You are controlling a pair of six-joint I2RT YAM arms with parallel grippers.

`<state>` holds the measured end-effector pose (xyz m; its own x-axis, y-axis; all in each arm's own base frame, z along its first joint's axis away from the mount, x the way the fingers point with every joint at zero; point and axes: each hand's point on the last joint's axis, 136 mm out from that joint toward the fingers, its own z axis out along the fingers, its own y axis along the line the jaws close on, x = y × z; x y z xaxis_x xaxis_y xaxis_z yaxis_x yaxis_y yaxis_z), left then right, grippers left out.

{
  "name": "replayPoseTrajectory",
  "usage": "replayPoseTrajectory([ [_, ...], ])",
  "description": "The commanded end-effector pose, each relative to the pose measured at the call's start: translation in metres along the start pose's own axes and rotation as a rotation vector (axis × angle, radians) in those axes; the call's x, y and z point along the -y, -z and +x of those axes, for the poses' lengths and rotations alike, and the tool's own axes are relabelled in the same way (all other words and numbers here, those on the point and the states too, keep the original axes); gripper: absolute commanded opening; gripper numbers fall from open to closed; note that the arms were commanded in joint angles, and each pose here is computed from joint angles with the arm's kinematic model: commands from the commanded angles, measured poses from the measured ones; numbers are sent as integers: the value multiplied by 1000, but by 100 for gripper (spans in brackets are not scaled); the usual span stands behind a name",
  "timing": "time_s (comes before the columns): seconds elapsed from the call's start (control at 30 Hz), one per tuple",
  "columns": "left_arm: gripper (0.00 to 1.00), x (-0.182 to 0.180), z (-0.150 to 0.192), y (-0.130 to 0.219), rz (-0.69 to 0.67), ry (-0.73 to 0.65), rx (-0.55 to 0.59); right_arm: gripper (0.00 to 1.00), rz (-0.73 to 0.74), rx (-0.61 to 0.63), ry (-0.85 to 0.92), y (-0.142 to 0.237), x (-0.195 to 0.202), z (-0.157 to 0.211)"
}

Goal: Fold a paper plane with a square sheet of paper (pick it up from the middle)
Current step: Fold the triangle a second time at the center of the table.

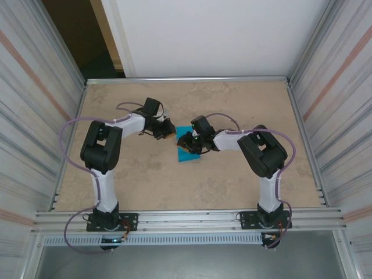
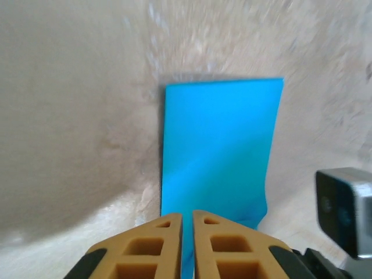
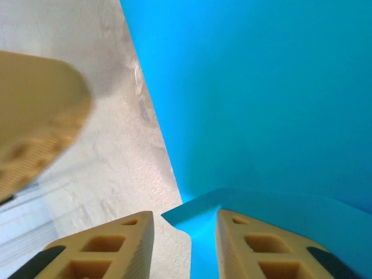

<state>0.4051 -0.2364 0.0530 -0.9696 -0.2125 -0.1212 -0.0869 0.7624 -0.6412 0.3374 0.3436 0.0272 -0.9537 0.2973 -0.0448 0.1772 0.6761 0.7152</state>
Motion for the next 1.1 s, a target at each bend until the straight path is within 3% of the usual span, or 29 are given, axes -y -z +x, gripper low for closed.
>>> replayPoseTrajectory([
  [0.0,15,4,-19,35,16,13,100,37,79,-18,-32,-5,20,6],
  [0.17,18,-7,-14,50,20,28,124,36,82,-16,-31,-5,20,6],
  [0.47,19,-8,13,44,106,42,79,32,116,-14,-16,-4,29,6],
  [0.57,19,-5,20,42,123,38,66,28,133,-19,-17,-4,34,8],
  [0.63,19,-1,27,39,130,24,51,19,146,-21,-21,-5,37,8],
  [0.73,16,7,38,32,137,-10,21,9,166,-26,-25,-5,42,9],
  [0.9,7,19,59,15,140,-70,-44,1,201,-34,-36,-5,50,12],
  [1.07,2,26,71,3,132,-115,-85,0,211,-40,-44,-6,52,13],
])
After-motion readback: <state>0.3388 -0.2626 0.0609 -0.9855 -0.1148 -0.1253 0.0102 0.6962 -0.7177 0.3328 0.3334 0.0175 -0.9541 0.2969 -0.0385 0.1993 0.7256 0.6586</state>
